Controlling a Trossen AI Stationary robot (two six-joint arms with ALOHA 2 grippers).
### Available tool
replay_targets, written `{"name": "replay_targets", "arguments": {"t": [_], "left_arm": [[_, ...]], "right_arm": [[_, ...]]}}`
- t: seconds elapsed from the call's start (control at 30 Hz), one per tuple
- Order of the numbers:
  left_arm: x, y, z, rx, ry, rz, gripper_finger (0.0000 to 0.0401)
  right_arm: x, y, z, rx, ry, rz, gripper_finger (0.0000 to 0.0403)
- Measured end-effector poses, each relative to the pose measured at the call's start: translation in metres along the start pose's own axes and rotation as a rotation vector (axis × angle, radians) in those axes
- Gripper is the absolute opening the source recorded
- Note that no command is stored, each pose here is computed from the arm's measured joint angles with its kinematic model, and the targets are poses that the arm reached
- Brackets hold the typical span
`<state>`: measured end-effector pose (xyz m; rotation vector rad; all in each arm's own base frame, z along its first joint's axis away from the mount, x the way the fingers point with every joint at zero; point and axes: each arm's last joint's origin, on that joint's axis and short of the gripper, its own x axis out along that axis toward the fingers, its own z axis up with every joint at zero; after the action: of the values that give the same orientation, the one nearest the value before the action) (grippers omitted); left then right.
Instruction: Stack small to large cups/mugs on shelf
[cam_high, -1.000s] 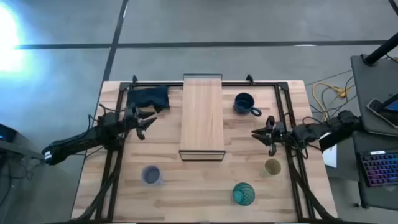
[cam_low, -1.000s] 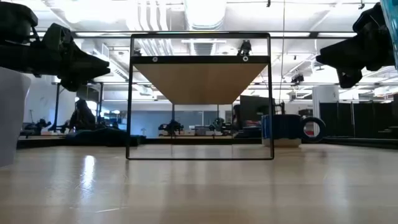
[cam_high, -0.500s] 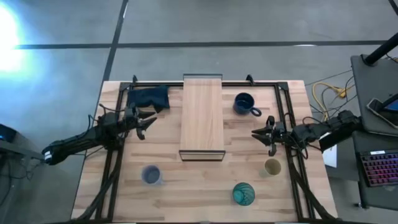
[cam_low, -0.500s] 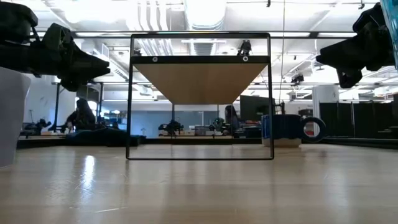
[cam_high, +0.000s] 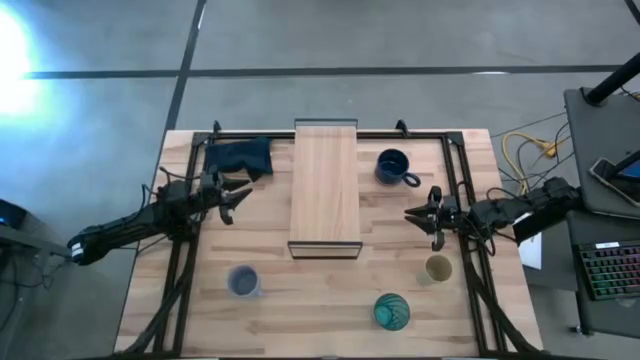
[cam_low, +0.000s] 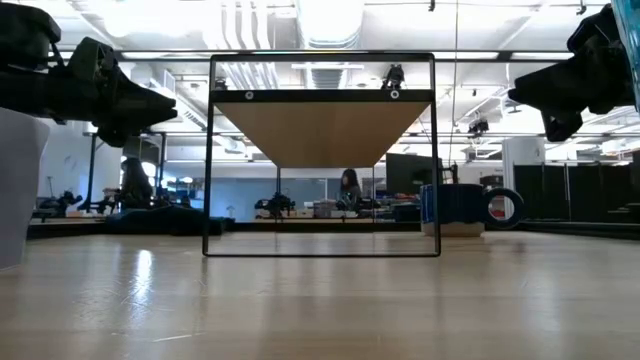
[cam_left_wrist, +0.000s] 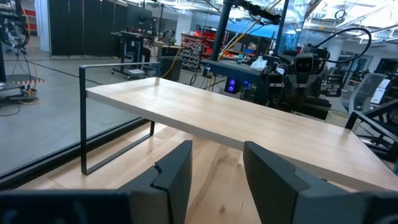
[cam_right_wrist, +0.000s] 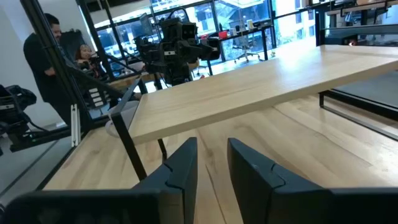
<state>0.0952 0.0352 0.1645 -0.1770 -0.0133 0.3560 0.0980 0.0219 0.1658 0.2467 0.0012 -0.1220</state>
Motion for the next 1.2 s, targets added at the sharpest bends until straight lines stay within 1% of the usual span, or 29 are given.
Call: {"name": "replay_targets", "arguments": {"t": [0.57,0.6,0.63,0.67,0.77,0.83,0.9,0.93,0.97,1.1,1.13,1.17,1.2], "left_arm": [[0.0,0.0,0.0,0.0,0.0,0.0,0.013],[0.0,0.0,0.0,0.0,0.0,0.0,0.013],[0.0,0.0,0.0,0.0,0.0,0.0,0.013],[0.0,0.0,0.0,0.0,0.0,0.0,0.013],[0.0,0.0,0.0,0.0,0.0,0.0,0.013],[0.0,0.0,0.0,0.0,0.0,0.0,0.013],[0.0,0.0,0.0,0.0,0.0,0.0,0.013],[0.0,0.0,0.0,0.0,0.0,0.0,0.013],[0.0,0.0,0.0,0.0,0.0,0.0,0.013],[0.0,0.0,0.0,0.0,0.0,0.0,0.013],[0.0,0.0,0.0,0.0,0.0,0.0,0.013],[0.0,0.0,0.0,0.0,0.0,0.0,0.013],[0.0,0.0,0.0,0.0,0.0,0.0,0.013]], "right_arm": [[0.0,0.0,0.0,0.013,-0.001,0.0,0.0082],[0.0,0.0,0.001,0.048,-0.007,0.003,0.0082],[0.0,0.001,0.002,0.116,-0.014,0.014,0.0082],[0.0,0.002,0.002,0.208,-0.008,0.046,0.0082],[-0.001,0.007,0.005,0.516,0.056,0.197,0.0082],[-0.002,0.009,0.012,0.687,0.047,0.241,0.0082],[-0.002,0.01,0.014,0.819,0.044,0.255,0.0082],[-0.002,0.01,0.014,0.854,0.048,0.255,0.0082],[-0.002,0.009,0.014,0.863,0.045,0.25,0.0082],[-0.002,0.009,0.014,0.816,0.031,0.242,0.0082],[-0.002,0.009,0.015,0.838,0.025,0.249,0.0082],[-0.002,0.01,0.017,0.892,0.011,0.263,0.0082],[-0.003,0.01,0.02,0.971,-0.002,0.286,0.0082]]}}
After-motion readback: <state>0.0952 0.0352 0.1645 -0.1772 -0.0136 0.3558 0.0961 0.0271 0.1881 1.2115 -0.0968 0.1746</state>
